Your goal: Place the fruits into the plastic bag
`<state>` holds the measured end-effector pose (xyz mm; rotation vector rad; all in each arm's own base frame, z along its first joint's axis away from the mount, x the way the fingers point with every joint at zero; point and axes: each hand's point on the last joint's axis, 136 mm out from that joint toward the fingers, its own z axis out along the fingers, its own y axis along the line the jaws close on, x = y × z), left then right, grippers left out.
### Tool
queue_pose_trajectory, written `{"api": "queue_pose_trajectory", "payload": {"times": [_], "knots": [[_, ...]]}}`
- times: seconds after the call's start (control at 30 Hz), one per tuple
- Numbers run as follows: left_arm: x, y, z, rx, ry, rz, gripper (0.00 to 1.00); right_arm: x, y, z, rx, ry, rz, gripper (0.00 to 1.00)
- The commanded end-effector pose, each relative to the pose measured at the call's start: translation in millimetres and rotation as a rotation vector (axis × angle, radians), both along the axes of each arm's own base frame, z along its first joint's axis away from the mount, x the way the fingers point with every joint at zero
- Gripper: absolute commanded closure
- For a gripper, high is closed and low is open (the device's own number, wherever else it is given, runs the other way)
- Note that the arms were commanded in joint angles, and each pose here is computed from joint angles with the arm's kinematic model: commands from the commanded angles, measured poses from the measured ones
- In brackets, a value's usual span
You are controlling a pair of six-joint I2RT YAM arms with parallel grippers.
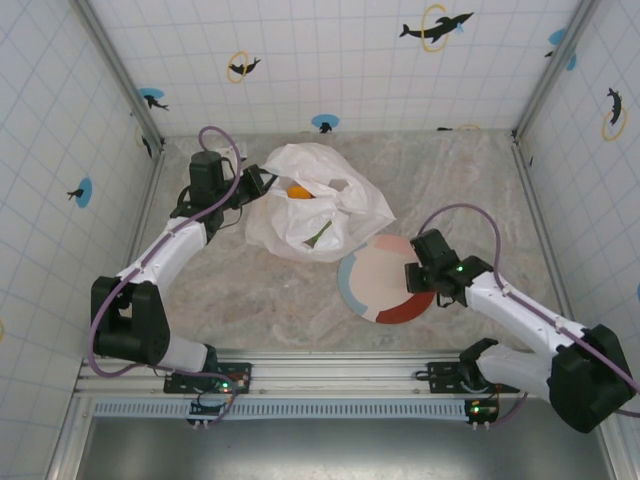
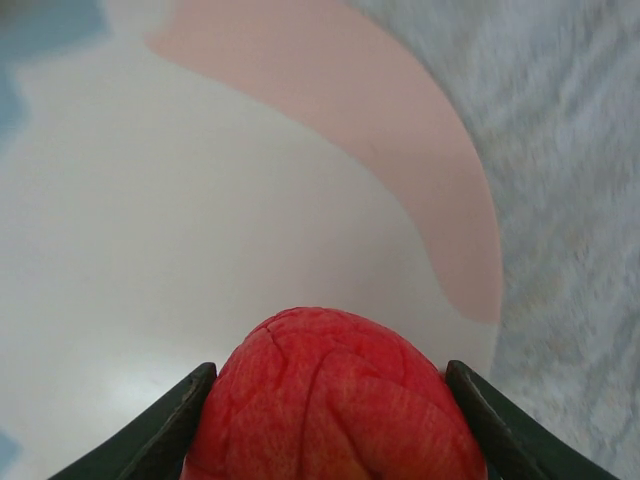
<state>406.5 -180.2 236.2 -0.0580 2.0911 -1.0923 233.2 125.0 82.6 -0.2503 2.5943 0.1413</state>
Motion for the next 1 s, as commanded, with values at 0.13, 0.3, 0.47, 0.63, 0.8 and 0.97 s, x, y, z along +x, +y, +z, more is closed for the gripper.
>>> {"api": "queue_pose_trajectory", "payload": {"times": [0.13, 0.3, 0.47, 0.63, 0.8, 0.97], "knots": [[1, -3, -3, -0.01, 0.014, -0.008, 1.0, 51, 56, 107, 0.254, -0.311, 0.084, 0.49], [1, -4, -4, -0.006, 0.012, -0.009, 1.0, 73, 95, 146, 0.398, -0.393, 0.16, 0.49], [0, -5, -3, -0.004, 0.011, -0.012, 1.0, 92, 135, 156, 0.481, -0.398, 0.23, 0.49], [-1, -6, -2, 0.001, 0.004, -0.013, 1.0, 101, 173, 137, 0.526, -0.331, 0.291, 0.49], [-1, -6, -4, 0.001, 0.01, -0.013, 1.0, 102, 217, 122, 0.591, -0.264, 0.365, 0.49], [0, -6, -3, 0.001, 0.009, -0.013, 1.0, 107, 250, 105, 0.625, -0.202, 0.402, 0.49]]}}
